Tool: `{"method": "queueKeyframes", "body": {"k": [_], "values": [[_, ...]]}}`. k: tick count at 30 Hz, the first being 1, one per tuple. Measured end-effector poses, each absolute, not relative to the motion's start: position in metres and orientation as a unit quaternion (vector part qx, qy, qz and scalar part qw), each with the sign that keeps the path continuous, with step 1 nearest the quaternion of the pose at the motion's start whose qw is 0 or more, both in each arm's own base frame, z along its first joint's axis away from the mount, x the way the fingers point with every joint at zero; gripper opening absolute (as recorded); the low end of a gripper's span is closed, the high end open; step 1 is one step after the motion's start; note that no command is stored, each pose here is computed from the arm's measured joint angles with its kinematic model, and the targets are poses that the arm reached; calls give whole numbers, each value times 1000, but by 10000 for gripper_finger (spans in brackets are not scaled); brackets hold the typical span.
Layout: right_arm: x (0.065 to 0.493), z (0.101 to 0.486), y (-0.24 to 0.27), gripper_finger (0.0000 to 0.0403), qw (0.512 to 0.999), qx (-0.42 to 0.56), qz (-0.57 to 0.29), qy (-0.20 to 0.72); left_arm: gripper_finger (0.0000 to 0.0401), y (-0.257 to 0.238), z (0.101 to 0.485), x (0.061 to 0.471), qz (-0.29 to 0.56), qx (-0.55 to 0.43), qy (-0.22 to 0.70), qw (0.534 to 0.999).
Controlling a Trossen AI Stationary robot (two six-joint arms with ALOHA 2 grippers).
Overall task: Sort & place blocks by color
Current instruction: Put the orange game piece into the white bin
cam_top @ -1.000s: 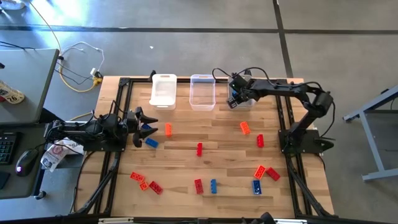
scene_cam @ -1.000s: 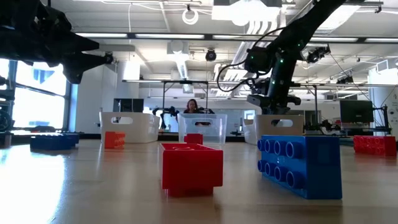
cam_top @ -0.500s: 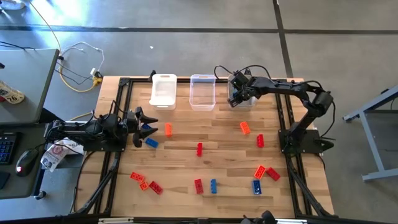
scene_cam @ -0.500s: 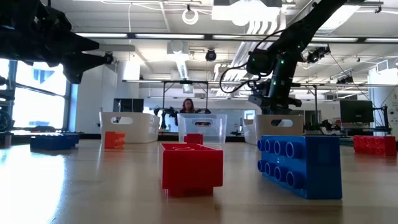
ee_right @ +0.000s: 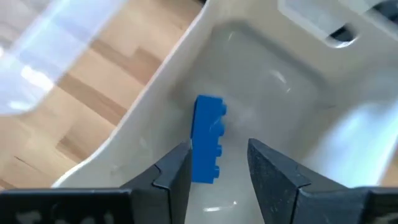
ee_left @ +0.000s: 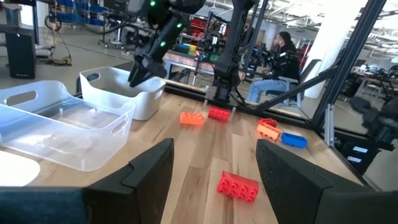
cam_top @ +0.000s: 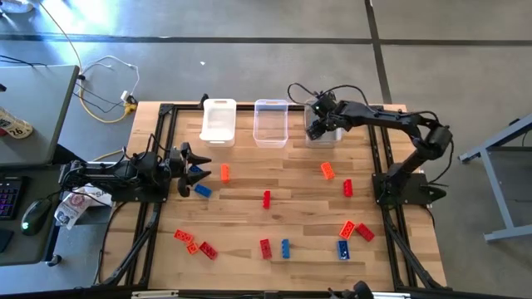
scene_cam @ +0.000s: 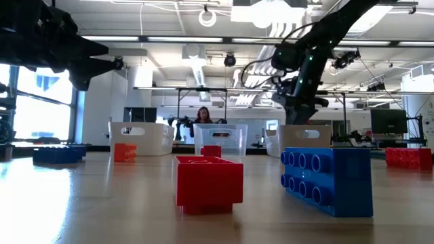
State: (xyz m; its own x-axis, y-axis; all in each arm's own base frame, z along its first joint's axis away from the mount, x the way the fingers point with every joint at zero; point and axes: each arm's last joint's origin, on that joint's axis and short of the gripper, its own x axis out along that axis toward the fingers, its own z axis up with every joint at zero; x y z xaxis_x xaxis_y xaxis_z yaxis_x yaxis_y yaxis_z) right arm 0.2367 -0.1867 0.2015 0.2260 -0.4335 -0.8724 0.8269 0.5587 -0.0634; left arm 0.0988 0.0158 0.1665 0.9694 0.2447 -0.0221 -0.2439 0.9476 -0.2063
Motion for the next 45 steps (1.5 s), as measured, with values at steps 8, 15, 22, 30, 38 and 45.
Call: {"method": "queueKeyframes", "body": {"k": [8,15,22,30,38,45], "values": [[229,238,-171,142,787,210,-419,401,216,16,166,99,124,-94,2,988],[229,257,-152,142,814,196,-398,375,216,16,163,101,129,-89,19,987],[232,262,-141,142,826,187,-382,369,216,15,171,101,109,-87,11,990],[235,262,-136,142,831,184,-372,371,216,13,194,104,74,-59,48,994],[235,262,-136,142,829,192,-376,367,216,9,225,114,13,-81,165,983],[235,262,-136,142,828,193,-377,367,216,3,257,133,-25,-83,222,971]]}}
